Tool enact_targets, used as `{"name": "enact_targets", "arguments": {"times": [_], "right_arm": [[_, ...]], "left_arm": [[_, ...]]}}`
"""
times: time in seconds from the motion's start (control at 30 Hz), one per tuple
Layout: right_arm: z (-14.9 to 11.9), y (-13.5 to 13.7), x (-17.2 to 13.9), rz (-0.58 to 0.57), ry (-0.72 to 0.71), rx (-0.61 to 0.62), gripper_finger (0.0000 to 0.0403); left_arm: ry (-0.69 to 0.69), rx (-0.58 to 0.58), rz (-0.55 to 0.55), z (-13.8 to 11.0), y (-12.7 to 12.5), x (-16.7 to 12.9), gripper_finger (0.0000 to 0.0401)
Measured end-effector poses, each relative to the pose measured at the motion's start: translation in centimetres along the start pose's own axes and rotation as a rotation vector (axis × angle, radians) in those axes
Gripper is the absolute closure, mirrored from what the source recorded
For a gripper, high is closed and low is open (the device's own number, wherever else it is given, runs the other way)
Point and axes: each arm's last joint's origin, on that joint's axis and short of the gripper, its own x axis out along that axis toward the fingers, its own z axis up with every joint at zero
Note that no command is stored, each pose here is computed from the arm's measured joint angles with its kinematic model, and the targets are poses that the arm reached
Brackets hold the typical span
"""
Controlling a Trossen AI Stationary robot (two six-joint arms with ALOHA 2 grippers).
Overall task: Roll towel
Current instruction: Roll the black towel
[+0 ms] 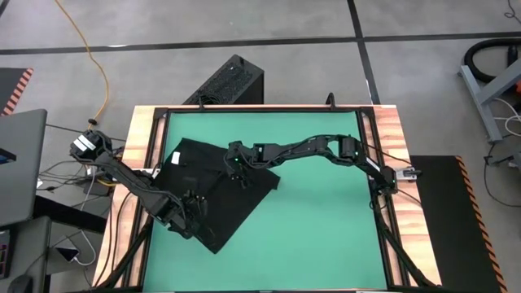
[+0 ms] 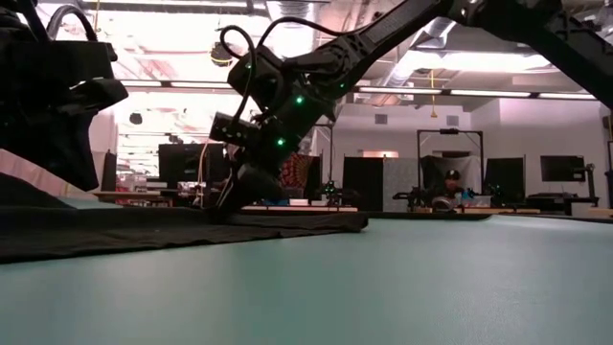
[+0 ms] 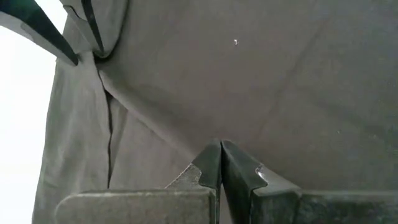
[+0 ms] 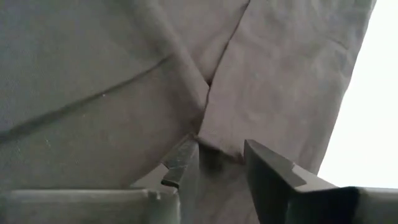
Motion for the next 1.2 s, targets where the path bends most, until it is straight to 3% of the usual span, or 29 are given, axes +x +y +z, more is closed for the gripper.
{"name": "enact_targets", "arguments": {"times": [0.37,0.73,0.9,1.2], "right_arm": [[0.2,0.1,-0.2,-0.006,0.003,-0.029,0.0388],[2.8,-2.9,-6.8,-0.167,0.056,-0.016,0.0399],[1.0,-5.7,-9.2,-0.225,0.187,0.086,0.0400],[-5.5,-9.2,-9.2,-0.199,0.445,0.334,0.0402]], "left_arm": [[0.000,0.000,0.000,0.0,0.0,0.0,0.0401],[-0.058,-0.043,-0.021,-0.3,-0.4,0.8,0.0401],[-0.033,-0.078,-0.013,-1.1,-0.4,1.2,0.0401],[-0.017,-0.090,-0.025,-1.2,-0.4,1.2,0.0401]]}}
